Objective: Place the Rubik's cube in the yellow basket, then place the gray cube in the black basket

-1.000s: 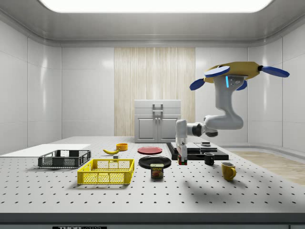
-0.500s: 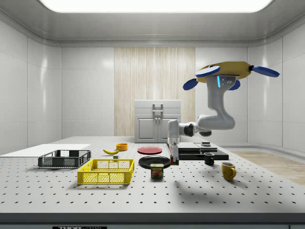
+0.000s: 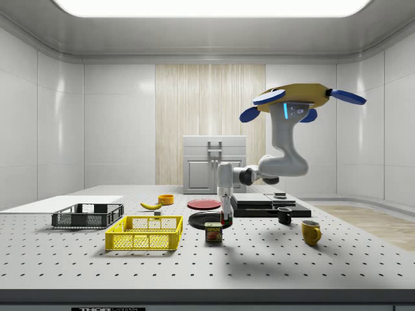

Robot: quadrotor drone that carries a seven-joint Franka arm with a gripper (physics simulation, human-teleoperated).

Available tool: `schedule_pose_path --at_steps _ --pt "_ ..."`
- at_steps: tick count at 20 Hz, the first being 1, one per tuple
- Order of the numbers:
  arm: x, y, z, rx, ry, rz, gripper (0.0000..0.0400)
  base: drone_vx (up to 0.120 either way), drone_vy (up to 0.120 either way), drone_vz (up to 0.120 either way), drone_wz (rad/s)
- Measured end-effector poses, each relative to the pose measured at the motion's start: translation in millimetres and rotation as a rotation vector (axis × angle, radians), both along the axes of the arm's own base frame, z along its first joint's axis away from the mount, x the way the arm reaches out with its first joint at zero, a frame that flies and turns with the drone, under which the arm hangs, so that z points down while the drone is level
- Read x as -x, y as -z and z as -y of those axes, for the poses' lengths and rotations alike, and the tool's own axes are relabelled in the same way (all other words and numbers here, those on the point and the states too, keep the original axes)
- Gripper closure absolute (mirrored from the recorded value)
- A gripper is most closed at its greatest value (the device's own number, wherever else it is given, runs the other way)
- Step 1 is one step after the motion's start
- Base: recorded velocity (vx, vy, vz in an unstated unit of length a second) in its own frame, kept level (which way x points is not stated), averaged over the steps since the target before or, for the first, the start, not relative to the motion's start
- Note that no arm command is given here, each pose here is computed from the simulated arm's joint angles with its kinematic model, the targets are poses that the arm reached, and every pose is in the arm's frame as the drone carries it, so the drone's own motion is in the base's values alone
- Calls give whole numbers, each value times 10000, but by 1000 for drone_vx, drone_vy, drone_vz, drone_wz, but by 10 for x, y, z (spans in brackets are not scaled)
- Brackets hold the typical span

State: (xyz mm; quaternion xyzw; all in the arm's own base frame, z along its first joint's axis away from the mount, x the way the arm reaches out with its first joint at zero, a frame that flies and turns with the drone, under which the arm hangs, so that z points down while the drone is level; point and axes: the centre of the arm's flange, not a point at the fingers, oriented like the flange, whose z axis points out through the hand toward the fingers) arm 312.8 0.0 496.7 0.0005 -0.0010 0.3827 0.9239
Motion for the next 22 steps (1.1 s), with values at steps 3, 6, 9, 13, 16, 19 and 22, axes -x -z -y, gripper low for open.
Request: schedule_pose_path --at_steps 3,6,9,13,16,19,22 --pt "0 0 0 0 0 0 75 120 0 0 0" --pt "0 0 0 0 0 0 75 120 0 0 0" --pt "0 0 0 0 0 0 75 120 0 0 0" --pt "0 0 0 0 0 0 75 120 -50 0 0" --pt "0 0 0 0 0 0 75 120 -13 0 0" --pt "0 0 0 0 0 0 75 120 0 0 0" --pt "0 0 0 0 0 0 75 120 0 0 0"
